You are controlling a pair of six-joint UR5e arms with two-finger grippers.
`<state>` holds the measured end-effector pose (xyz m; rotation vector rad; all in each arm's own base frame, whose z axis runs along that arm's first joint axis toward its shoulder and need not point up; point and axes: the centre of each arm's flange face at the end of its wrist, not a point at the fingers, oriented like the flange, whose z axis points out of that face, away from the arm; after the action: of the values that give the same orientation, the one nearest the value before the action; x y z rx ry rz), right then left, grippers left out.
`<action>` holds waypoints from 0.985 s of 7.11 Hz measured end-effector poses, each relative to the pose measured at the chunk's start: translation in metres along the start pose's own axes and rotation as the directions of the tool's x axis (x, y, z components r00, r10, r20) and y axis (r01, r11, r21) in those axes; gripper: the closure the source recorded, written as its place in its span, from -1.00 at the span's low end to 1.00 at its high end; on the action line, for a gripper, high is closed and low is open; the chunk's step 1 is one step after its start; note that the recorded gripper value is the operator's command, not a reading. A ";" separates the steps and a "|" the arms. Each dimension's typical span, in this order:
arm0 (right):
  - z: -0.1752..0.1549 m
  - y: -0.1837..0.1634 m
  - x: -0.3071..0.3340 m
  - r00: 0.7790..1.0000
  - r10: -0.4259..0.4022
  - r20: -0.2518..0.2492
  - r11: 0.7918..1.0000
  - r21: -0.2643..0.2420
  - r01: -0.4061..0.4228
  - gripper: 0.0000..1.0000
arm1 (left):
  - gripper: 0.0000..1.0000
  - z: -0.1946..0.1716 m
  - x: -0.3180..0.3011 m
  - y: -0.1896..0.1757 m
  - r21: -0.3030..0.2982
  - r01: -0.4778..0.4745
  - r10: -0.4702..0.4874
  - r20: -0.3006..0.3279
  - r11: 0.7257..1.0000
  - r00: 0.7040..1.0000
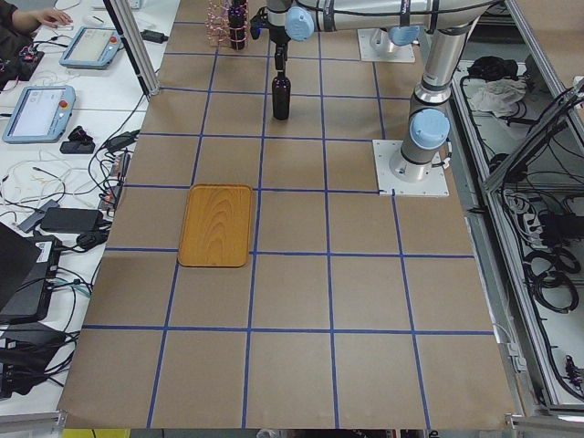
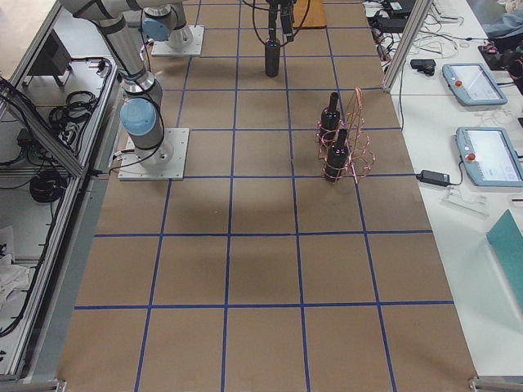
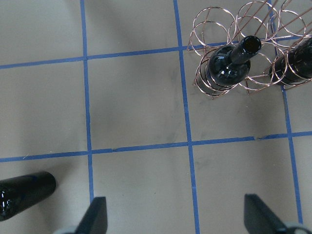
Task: Take wine from basket and place on tray
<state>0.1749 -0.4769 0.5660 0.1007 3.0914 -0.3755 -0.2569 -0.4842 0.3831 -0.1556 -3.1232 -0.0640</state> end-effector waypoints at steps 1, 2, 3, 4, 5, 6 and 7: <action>-0.009 0.002 0.002 1.000 -0.012 -0.003 1.000 -0.018 0.012 -1.00 | 0.30 0.002 0.000 -0.001 -0.003 -0.001 0.001 0.001 1.000 1.000; -0.018 0.000 0.006 1.000 -0.009 -0.008 0.999 -0.037 0.009 -1.00 | 0.99 0.003 0.000 -0.001 -0.007 -0.001 0.001 0.002 1.000 1.000; -0.024 -0.003 0.013 1.000 0.001 -0.013 0.998 -0.062 -0.002 -1.00 | 1.00 0.003 0.000 -0.001 -0.012 -0.001 0.001 0.003 1.000 1.000; -0.026 -0.004 0.017 1.000 0.010 -0.017 0.997 -0.077 -0.011 -1.00 | 1.00 0.003 -0.001 -0.002 -0.013 0.000 0.000 0.004 1.000 1.000; -0.026 -0.002 0.020 1.000 0.013 -0.021 0.996 -0.089 -0.015 -1.00 | 1.00 0.001 -0.001 -0.003 -0.009 0.002 -0.002 0.005 1.000 1.000; -0.024 -0.001 0.020 1.000 0.014 -0.023 0.995 -0.098 -0.017 -1.00 | 1.00 -0.001 -0.002 -0.004 -0.005 0.004 -0.004 0.006 1.000 1.000; -0.022 0.000 0.021 1.000 0.015 -0.023 0.994 -0.105 -0.017 -1.00 | 1.00 -0.006 -0.004 -0.006 0.004 0.003 -0.003 0.007 1.000 1.000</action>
<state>0.1539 -0.4700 0.5863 0.1283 3.1223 -0.2124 -0.2533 -0.4907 0.3884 -0.1520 -3.1305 -0.0572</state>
